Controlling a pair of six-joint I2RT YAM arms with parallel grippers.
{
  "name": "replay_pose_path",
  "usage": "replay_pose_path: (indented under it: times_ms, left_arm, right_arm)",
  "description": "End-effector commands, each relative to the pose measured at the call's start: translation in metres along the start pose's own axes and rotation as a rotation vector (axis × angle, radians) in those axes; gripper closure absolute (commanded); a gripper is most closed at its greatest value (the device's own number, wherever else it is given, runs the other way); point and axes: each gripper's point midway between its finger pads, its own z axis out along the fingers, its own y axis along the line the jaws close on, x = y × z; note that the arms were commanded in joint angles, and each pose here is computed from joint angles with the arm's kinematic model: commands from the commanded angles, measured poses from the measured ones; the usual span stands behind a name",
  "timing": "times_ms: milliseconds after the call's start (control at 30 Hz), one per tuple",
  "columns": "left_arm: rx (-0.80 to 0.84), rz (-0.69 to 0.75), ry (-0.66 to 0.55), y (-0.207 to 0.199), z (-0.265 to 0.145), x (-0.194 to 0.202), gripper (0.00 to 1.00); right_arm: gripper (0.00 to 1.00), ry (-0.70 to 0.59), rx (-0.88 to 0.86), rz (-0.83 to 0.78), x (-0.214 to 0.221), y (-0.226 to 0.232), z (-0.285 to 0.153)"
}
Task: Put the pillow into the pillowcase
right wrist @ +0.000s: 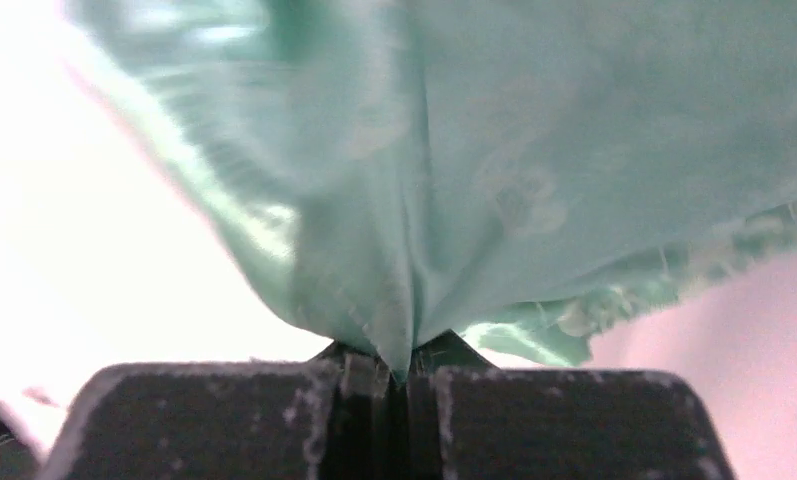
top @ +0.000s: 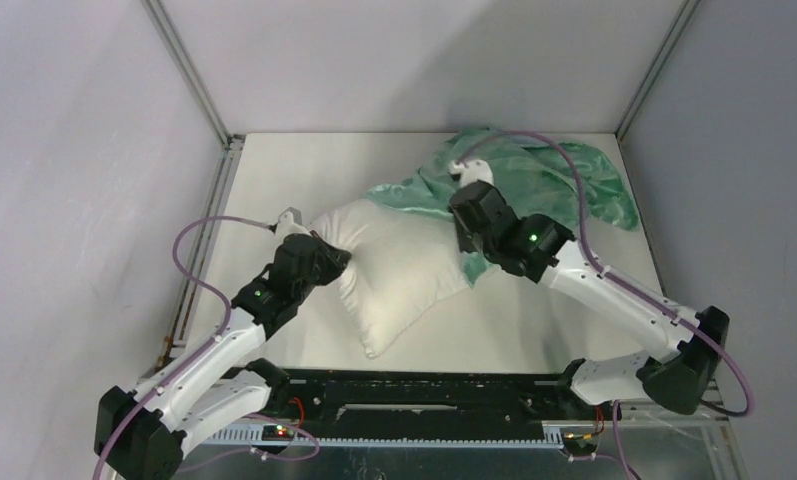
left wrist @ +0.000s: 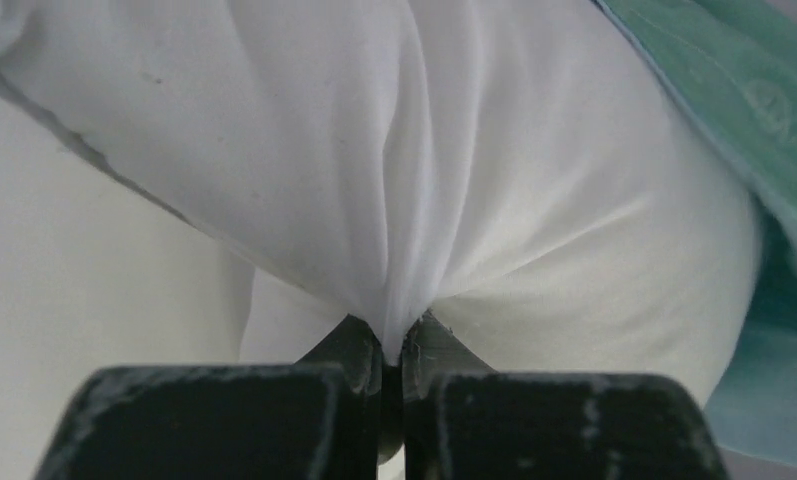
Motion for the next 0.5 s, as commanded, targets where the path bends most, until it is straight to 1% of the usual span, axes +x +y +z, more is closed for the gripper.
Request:
replay_pose_path:
  times_ms: [0,33,67,100,167,233,300,433,467]
  left_arm:
    - [0.123,-0.012,-0.07,-0.054,-0.004,-0.035,1.0]
    - [0.139,-0.006,-0.061,-0.063,-0.005,-0.034,1.0]
    - [0.16,0.003,-0.05,-0.075,-0.007,-0.034,1.0]
    - [0.182,0.019,-0.036,-0.086,-0.011,-0.033,1.0]
    - [0.228,0.049,-0.014,-0.111,-0.023,-0.032,1.0]
    - [0.272,0.067,0.023,-0.125,-0.036,-0.025,1.0]
    - [0.308,0.066,0.068,-0.131,-0.049,-0.019,0.99]
    - [0.387,0.038,0.166,-0.138,-0.076,-0.005,0.9]
    - [0.409,0.034,0.181,-0.14,-0.084,-0.004,0.85]
  right_arm:
    - [1.0,-0.129,-0.303,-0.041,-0.07,0.114,-0.076]
    - [1.0,-0.15,-0.348,-0.078,-0.08,0.141,-0.096]
    - [1.0,-0.146,-0.38,-0.119,-0.08,0.163,-0.108]
    - [1.0,-0.136,-0.389,-0.148,-0.079,0.179,-0.111]
    - [1.0,-0.127,-0.383,-0.173,-0.081,0.192,-0.108]
    - [1.0,-0.113,-0.389,-0.162,-0.087,0.19,-0.097]
    - [1.0,-0.086,-0.383,-0.108,-0.097,0.172,-0.074]
    - [1.0,0.02,-0.362,-0.013,-0.099,0.137,-0.011]
    - [1.0,0.048,-0.347,0.001,-0.097,0.13,0.007]
